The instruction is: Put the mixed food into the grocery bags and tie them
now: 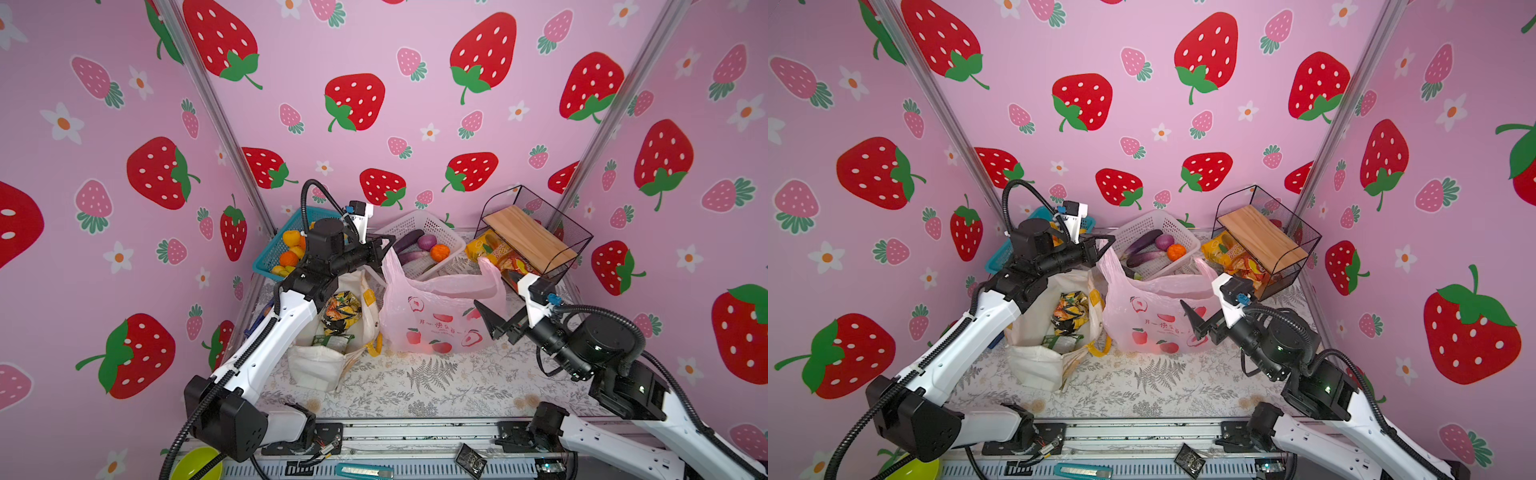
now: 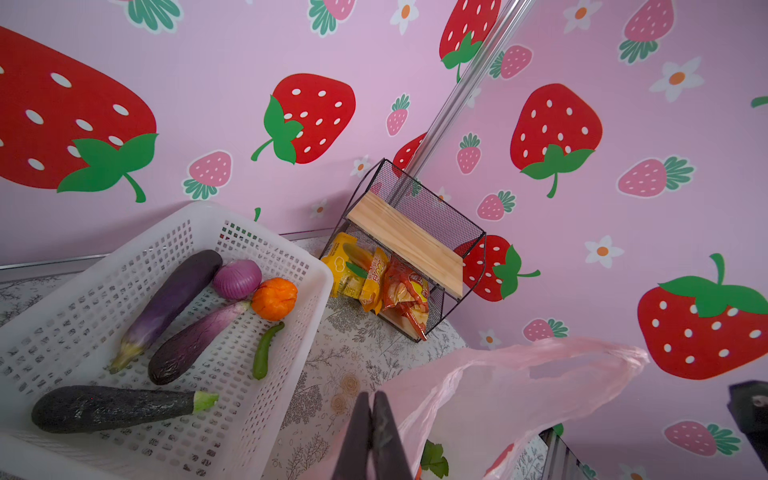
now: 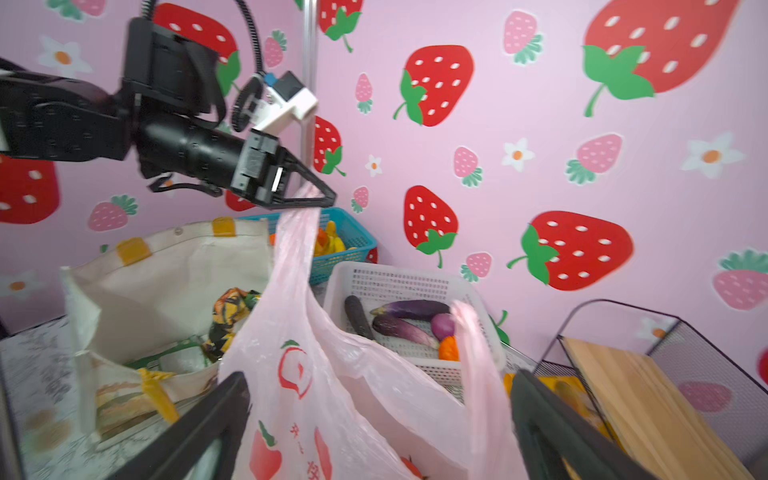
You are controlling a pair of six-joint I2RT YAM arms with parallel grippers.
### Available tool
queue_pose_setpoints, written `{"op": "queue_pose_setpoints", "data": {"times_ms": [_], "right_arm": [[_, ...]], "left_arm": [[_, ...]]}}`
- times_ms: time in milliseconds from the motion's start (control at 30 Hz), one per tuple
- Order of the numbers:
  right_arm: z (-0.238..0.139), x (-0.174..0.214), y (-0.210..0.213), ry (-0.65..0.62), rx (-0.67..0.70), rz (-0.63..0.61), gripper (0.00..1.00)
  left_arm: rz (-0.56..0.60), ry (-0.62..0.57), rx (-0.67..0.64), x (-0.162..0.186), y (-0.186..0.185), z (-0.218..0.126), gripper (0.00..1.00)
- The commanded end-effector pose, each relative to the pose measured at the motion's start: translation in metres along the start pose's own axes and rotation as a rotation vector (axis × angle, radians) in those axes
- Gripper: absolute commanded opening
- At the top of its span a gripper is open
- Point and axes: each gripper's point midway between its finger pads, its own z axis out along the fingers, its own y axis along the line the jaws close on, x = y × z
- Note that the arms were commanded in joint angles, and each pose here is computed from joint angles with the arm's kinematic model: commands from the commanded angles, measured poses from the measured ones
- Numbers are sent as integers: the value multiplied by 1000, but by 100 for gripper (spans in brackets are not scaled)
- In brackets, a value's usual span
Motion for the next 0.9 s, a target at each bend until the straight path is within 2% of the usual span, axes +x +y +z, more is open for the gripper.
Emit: {"op": "queue_pose_setpoints", "data": {"times_ms": [0, 167, 267, 333, 500, 533, 633, 667, 767, 867], "right_arm": [[16, 34, -20, 115, 81, 50, 100], [31, 63, -45, 156, 102, 128, 99], [43, 81, -47, 172, 66, 160, 97], [55, 94, -47, 174, 38, 179, 88], [71, 102, -41, 87, -16, 192, 53], [74, 103, -41, 68, -20, 194, 45], [82, 110, -43, 36, -4, 239, 22], [84, 113, -45, 33, 7, 261, 18], [88, 121, -55, 37, 65, 326, 17], [89, 123, -57, 29, 80, 365, 14]], "left_arm": [[27, -47, 40, -23, -12, -7, 0], [29, -54, 40, -22, -13, -11, 0], [27, -52, 38, -20, -12, -12, 0], [29, -50, 38, -20, -12, -12, 0], [22, -45, 7, -17, -6, -13, 0], [19, -49, -7, -17, -3, -13, 3], [-1, -76, -64, -18, 5, -18, 31], [-6, -88, -82, -20, 7, -21, 38], [-26, -160, -175, -25, 16, -41, 57], [-47, -274, -285, -26, 26, -72, 64]]}}
